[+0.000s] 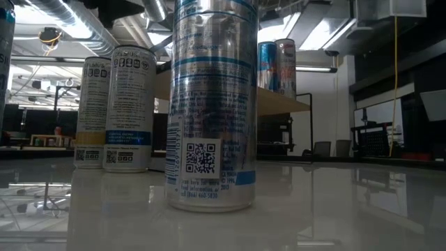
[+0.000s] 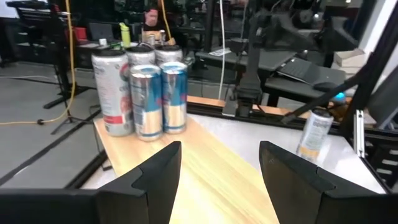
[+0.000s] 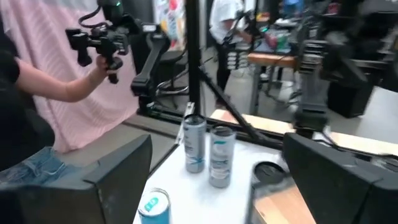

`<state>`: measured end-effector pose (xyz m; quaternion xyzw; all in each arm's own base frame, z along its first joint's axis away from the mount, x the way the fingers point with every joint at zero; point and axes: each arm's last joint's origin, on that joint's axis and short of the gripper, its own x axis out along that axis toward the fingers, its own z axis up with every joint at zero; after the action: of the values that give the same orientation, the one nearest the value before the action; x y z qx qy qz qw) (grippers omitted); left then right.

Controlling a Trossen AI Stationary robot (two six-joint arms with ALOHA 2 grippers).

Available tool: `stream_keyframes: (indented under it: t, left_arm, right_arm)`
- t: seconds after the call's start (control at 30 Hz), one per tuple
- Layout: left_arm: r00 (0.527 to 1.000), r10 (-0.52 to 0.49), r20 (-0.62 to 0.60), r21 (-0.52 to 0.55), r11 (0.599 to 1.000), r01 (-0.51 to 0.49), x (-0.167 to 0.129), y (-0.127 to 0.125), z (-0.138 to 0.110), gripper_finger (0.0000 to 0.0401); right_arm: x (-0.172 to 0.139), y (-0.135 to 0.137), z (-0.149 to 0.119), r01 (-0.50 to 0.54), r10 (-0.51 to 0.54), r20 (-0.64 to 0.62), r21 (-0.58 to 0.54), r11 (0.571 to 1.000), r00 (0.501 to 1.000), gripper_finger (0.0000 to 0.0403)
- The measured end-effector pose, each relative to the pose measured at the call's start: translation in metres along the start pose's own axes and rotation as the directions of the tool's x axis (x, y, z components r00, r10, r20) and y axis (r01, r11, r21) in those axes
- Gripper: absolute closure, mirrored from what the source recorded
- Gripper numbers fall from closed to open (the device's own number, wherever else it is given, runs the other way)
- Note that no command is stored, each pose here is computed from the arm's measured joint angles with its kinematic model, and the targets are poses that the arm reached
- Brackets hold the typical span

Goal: Place canned beverage on shelf
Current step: Put the blue soda can on the shelf aligned with the other blue soda cans

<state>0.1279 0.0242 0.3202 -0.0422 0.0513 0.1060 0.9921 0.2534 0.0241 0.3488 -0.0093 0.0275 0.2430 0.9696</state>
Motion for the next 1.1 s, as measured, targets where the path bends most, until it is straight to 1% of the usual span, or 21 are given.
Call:
stream_keyframes:
  t: [0.23,0.37,0.47,0.57,0.63,0.73,0.9,0.97,1.1]
  left_arm:
    - [0.999,-0.030,-0.017,0.003,1.000,0.030,0.005,-0.004,-0.004,0.0191]
    - [0.999,-0.050,-0.004,0.004,0.999,0.050,0.005,-0.007,-0.002,0.0191]
    - [0.998,-0.066,0.007,0.005,0.998,0.066,0.004,-0.009,-0.001,0.0191]
    - [0.997,-0.082,0.018,0.007,0.997,0.081,0.004,-0.011,0.000,0.0191]
    - [0.996,-0.088,0.018,0.008,0.996,0.088,0.004,-0.012,0.000,0.0191]
    - [0.995,-0.096,0.017,0.009,0.995,0.096,0.004,-0.013,-0.001,0.0191]
    - [0.994,-0.112,0.015,0.010,0.994,0.112,0.004,-0.016,-0.001,0.0191]
    - [0.993,-0.118,0.015,0.011,0.993,0.117,0.004,-0.016,-0.001,0.0191]
    - [0.992,-0.124,0.013,0.012,0.992,0.124,0.004,-0.017,-0.001,0.0191]
  right_arm:
    - [0.048,0.003,0.011,-0.073,0.073,-0.031,0.016,0.997,0.997,0.0047]
    - [0.071,0.011,0.004,-0.121,0.123,-0.066,0.031,0.992,0.990,0.0047]
    - [0.086,0.021,-0.003,-0.144,0.152,-0.091,0.084,0.986,0.984,0.0047]
    - [0.100,0.033,-0.011,-0.099,0.113,-0.123,0.115,0.988,0.986,0.0047]
    - [0.108,0.039,-0.018,-0.035,0.050,-0.153,0.103,0.994,0.987,0.0047]
    - [0.117,0.048,-0.029,0.029,-0.012,-0.194,0.087,0.996,0.981,0.0047]
    - [0.131,0.065,-0.046,0.006,0.014,-0.246,0.084,0.996,0.969,0.0047]
    - [0.135,0.070,-0.052,0.022,-0.001,-0.267,0.075,0.997,0.964,0.0047]
    - [0.141,0.076,-0.066,0.086,-0.066,-0.326,0.047,0.995,0.943,0.0047]
